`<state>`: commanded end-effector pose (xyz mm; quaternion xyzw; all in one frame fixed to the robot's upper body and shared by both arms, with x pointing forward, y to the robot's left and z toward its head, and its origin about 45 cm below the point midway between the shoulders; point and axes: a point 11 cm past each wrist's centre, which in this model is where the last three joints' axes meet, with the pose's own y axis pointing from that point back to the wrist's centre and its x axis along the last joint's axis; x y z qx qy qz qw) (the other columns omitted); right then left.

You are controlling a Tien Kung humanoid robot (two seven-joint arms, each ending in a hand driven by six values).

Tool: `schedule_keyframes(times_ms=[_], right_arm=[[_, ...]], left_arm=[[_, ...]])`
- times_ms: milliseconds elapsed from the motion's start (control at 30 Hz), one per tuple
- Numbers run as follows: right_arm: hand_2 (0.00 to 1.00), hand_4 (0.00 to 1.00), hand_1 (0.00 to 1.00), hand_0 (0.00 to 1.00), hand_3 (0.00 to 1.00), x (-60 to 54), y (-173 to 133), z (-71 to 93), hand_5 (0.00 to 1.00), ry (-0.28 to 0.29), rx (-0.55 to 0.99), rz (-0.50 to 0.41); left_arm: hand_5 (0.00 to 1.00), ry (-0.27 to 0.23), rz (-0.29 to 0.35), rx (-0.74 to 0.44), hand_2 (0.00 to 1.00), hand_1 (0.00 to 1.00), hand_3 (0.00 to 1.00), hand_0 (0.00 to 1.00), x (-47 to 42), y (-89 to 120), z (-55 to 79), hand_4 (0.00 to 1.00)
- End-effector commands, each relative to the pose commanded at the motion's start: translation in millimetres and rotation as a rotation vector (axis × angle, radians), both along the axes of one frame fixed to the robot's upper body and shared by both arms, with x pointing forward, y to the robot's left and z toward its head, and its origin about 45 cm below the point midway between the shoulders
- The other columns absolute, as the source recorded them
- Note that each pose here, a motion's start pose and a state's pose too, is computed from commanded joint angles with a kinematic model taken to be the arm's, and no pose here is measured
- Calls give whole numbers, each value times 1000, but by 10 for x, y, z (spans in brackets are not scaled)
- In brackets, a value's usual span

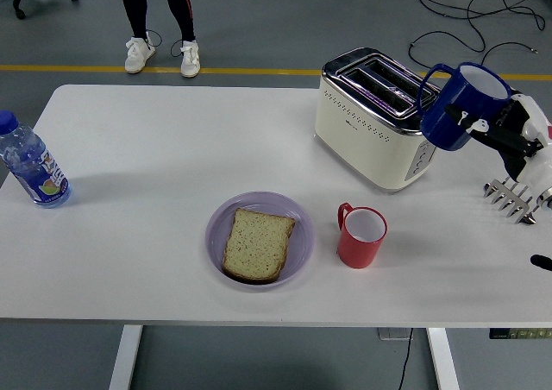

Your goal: Pick up the cup,pour liquid into bread,place the cup on the desk

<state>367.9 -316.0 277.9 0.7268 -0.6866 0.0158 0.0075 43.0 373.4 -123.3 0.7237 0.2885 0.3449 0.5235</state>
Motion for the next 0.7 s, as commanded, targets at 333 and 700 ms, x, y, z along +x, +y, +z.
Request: schedule_keyframes(times_ms=[333, 700], right_arm=[[581, 611, 538, 573, 574, -5, -289, -429, 15, -67, -137, -129], [578, 608, 542, 581, 575, -92, -421, -903, 44, 7, -289, -169]], left_arm=[[869, 7, -2, 1, 706, 691, 591, 657, -38, 4, -3, 308], [876, 14, -11, 2, 706, 690, 591, 657, -54, 5, -5, 307]])
